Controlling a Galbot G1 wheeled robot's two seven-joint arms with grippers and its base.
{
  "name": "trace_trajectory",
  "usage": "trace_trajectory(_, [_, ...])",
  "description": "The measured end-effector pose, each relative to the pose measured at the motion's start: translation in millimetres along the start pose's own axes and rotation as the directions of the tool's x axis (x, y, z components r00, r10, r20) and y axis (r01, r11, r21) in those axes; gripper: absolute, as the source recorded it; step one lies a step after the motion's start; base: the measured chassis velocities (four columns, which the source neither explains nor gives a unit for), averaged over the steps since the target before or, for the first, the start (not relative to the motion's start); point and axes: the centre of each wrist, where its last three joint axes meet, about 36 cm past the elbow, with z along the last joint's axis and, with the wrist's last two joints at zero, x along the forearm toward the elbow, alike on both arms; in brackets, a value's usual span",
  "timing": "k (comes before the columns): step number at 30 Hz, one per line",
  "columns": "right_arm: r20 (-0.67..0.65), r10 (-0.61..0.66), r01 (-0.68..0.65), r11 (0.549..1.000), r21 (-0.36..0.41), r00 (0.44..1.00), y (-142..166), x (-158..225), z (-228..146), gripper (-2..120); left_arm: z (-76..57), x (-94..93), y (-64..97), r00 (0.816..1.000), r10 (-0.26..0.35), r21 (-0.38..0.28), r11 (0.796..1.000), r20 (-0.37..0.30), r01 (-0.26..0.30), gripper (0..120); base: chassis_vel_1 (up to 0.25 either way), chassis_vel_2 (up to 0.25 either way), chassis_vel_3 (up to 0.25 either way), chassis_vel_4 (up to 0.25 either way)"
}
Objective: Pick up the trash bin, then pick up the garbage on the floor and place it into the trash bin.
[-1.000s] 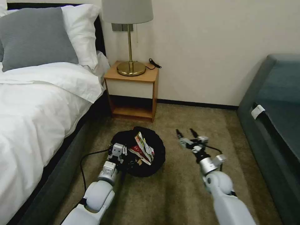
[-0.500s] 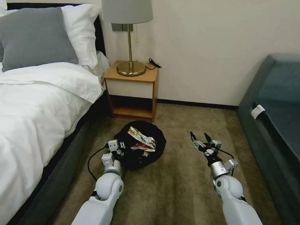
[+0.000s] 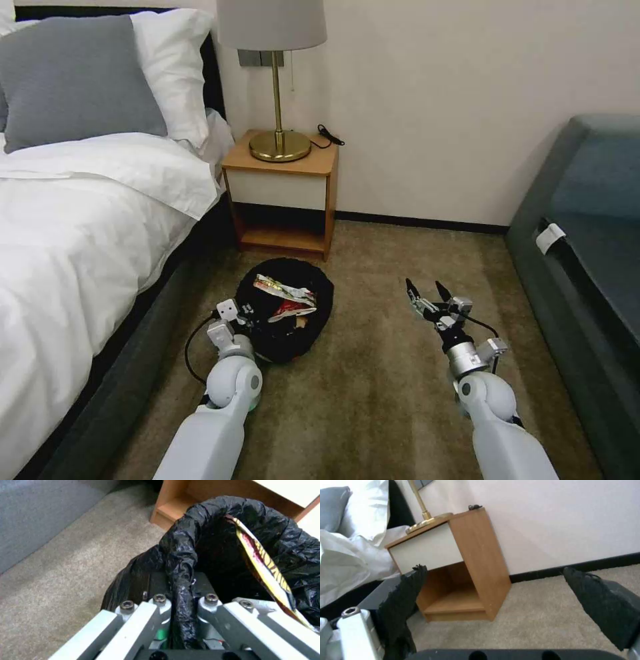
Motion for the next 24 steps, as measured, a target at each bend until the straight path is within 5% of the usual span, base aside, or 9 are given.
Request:
trace_trajectory(5, [0.001,0.001,-0.001,1.0,0.001,1.0,1.4,0.3,1.8,100,1.3,-2.2,2.6,1.0,-0.007,0.01,1.0,-0.021,0.007,13,0.0,0.0,0.0,0.0])
trace_trajectory(14, [0.004,0.0,0.0,1.0,-0.01,1.0,8.0,4.3,4.6,100,-1.6,0.0,11.1,0.999,-0.01,-0.013,1.0,-0.035,0.009,47,0.0,0.0,0.0,0.0])
trace_trajectory(24, [0.012,0.001,-0.001,1.0,-0.002,1.0,12.2,5.0,-6.0,100,-19.7,13.4,23.1,1.0,-0.009,-0.074,0.997,0.022,0.01,84,0.0,0.0,0.0,0.0])
